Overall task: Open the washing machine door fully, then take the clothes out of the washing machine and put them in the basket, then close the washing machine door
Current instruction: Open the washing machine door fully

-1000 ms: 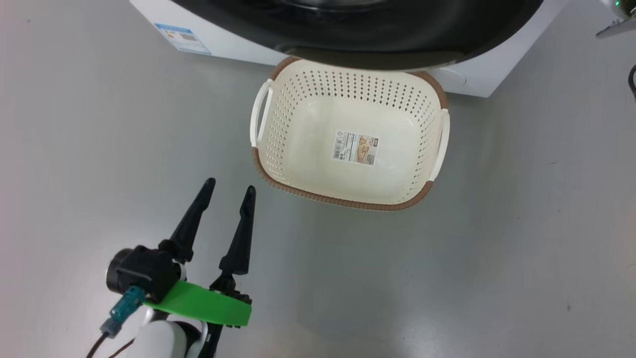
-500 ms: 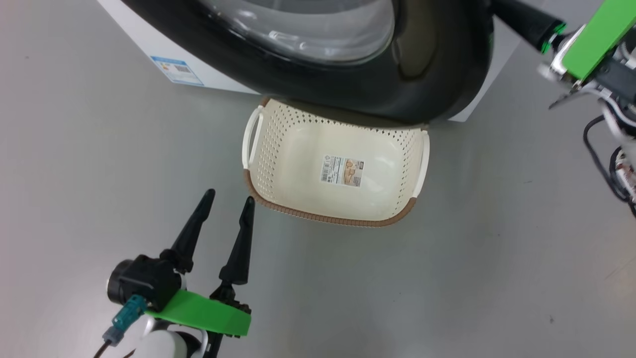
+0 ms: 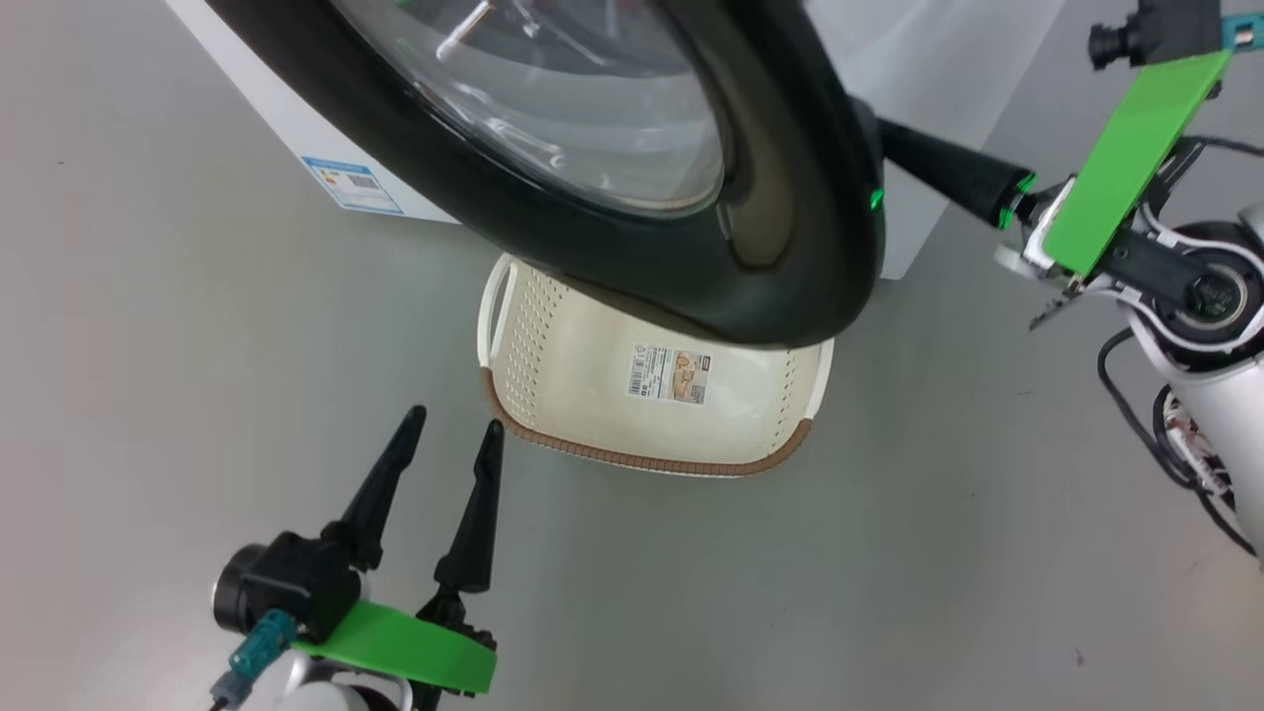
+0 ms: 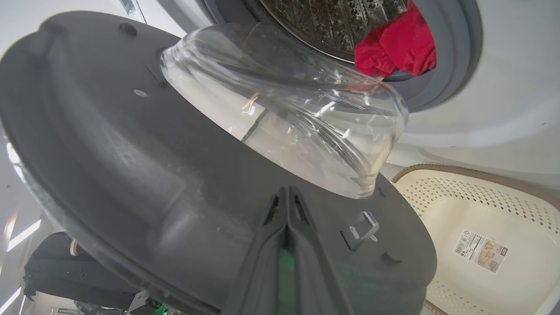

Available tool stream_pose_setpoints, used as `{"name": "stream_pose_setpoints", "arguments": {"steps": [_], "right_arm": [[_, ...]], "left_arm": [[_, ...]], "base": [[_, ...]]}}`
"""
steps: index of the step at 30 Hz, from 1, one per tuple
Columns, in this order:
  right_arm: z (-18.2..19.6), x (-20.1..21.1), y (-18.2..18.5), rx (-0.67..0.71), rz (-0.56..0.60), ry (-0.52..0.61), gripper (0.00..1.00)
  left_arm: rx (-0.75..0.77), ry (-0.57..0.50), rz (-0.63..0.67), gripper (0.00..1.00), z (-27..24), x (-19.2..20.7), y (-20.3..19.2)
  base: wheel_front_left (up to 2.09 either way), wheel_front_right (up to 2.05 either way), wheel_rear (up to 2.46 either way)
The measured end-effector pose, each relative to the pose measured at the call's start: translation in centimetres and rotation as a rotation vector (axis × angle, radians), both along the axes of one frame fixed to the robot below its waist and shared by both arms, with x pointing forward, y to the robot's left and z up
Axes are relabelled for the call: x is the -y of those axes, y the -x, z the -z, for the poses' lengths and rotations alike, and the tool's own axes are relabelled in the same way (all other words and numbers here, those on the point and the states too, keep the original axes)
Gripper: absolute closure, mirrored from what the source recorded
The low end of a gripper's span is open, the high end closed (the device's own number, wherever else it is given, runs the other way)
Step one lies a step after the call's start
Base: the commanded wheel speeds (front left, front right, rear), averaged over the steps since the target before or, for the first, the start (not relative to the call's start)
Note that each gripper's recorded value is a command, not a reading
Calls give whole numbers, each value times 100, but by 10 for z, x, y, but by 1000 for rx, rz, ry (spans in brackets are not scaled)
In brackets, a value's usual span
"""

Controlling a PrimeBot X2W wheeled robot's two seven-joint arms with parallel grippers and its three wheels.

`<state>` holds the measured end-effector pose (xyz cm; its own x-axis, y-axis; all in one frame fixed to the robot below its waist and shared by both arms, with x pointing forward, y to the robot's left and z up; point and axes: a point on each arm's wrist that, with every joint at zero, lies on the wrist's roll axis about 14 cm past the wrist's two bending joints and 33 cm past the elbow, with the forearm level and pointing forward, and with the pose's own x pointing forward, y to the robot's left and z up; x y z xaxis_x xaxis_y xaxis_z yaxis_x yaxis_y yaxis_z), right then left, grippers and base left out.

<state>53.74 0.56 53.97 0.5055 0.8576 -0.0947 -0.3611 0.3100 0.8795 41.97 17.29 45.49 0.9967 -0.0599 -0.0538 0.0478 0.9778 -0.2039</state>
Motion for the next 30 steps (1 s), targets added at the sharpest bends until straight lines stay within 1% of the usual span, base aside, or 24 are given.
{"name": "stream_pose_setpoints", "arguments": {"steps": [11, 15, 19, 24, 28, 30], "right_arm": [[1, -19, 36, -16, -111, -12, 100], [-1, -24, 43, -14, -126, -19, 100], [-3, -23, 42, -3, -114, -19, 100], [-7, -18, 37, 15, -59, -24, 100], [6, -5, 36, 20, 10, 20, 100], [11, 3, 36, 15, 45, 32, 76]], "left_arm": [[-6, 2, -14, 0, -1, -3, 12], [0, 2, -16, 0, -3, -4, 12], [5, 2, -17, 0, -5, -4, 13], [15, 2, -18, 0, -9, -5, 14], [16, 5, -21, 0, -10, -5, 19], [22, 5, -23, 0, -12, -5, 19]], "base": [[0, 0, 0], [0, 0, 0], [0, 0, 0], [0, 0, 0], [0, 0, 0], [0, 0, 0]]}}
